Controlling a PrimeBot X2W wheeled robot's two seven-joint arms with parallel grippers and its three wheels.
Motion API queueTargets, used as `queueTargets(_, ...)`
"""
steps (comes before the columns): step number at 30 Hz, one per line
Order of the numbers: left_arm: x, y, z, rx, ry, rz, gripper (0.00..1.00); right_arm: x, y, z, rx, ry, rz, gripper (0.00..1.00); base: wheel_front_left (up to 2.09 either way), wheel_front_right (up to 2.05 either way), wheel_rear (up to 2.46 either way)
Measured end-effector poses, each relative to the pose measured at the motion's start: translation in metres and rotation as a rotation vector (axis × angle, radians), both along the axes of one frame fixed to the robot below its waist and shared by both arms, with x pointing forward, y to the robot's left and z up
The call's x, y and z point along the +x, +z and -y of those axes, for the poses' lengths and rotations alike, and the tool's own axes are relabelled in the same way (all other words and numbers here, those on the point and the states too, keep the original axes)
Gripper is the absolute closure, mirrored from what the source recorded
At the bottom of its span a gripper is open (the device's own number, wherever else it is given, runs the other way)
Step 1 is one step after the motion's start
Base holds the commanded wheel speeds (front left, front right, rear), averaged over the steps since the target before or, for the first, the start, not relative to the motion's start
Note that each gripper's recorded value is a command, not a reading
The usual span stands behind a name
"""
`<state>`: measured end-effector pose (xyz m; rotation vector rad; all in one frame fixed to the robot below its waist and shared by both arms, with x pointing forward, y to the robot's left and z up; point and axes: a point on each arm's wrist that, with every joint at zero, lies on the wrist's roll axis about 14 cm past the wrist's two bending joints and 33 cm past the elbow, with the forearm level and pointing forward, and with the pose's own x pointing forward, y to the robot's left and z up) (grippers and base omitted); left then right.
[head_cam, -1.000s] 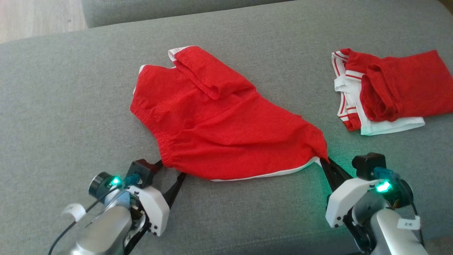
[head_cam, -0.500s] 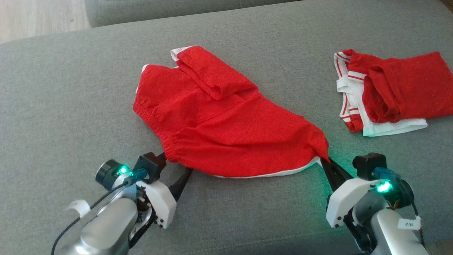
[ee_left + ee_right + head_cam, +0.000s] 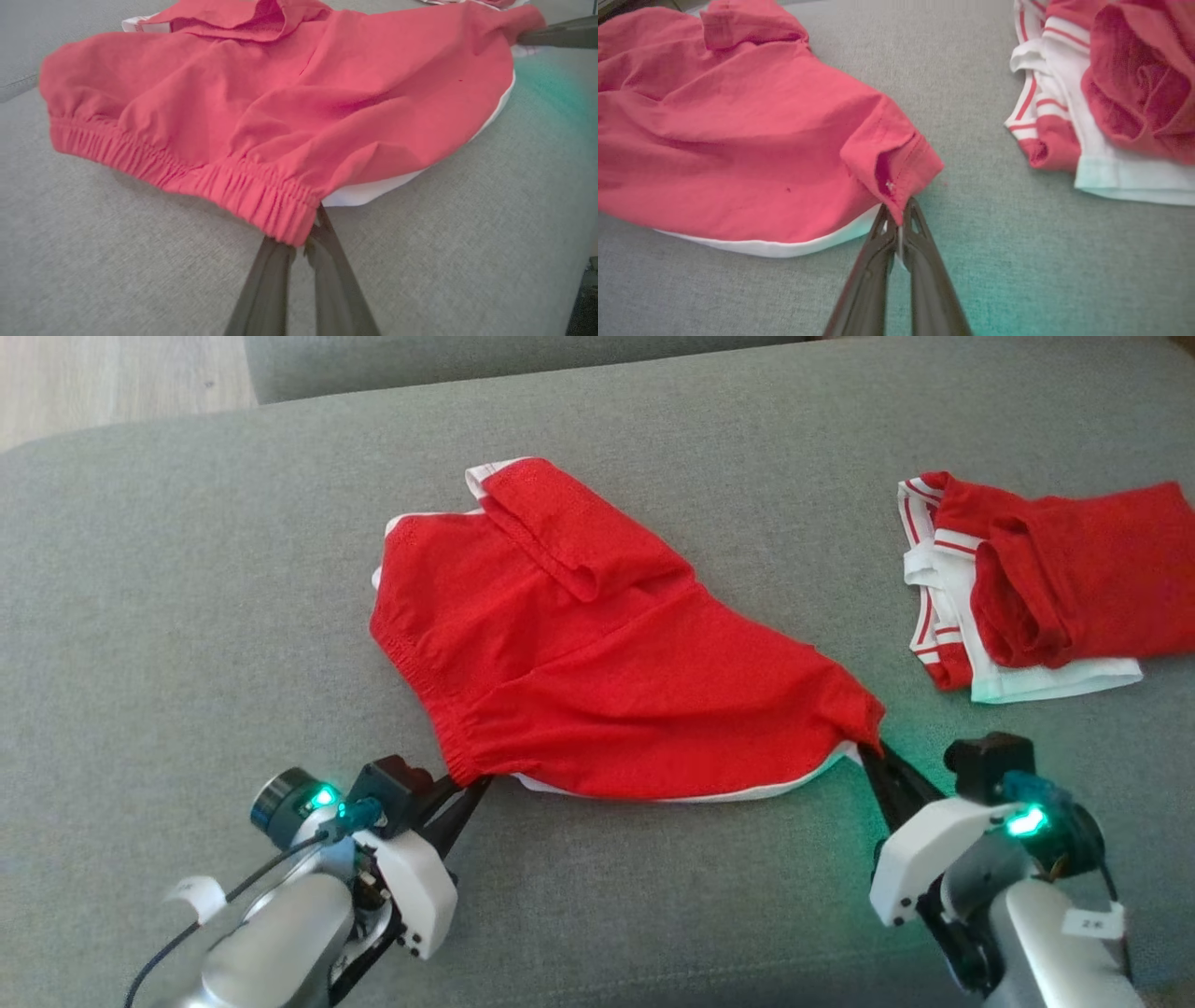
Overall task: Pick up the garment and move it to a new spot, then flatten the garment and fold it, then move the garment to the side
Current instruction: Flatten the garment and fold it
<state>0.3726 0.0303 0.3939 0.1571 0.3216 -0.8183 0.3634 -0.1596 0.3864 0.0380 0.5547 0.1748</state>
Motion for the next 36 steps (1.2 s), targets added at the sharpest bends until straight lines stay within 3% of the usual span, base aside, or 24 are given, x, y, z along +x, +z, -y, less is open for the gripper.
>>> queueTargets(6,-0.002,0.006,-0.010,0.027,-0.006,0.027,1.00,0.022,0.033,0.007,-0.023,0.009,0.127,1.00,0.00,0.00,0.00)
queueTargets(15,-0.015,0.034,-0.009,0.080,-0.117,0.057,1.00,0.056,0.117,0.011,-0.105,0.090,0.393,1.00,0.00,0.00,0.00)
queueTargets(24,0.004,0.145,-0.009,0.020,-0.134,0.224,1.00,0.066,0.212,0.024,-0.219,0.137,0.605,1.00,0.00,0.00,0.00)
queueTargets(30,0.006,0.235,-0.004,0.014,-0.155,0.402,1.00,0.058,0.252,0.026,-0.186,0.116,0.637,1.00,0.00,0.00,0.00)
queueTargets(36,-0.001,0.284,0.011,-0.021,-0.181,0.474,1.00,0.043,0.281,0.029,-0.173,0.089,0.676,1.00,0.00,0.00,0.00)
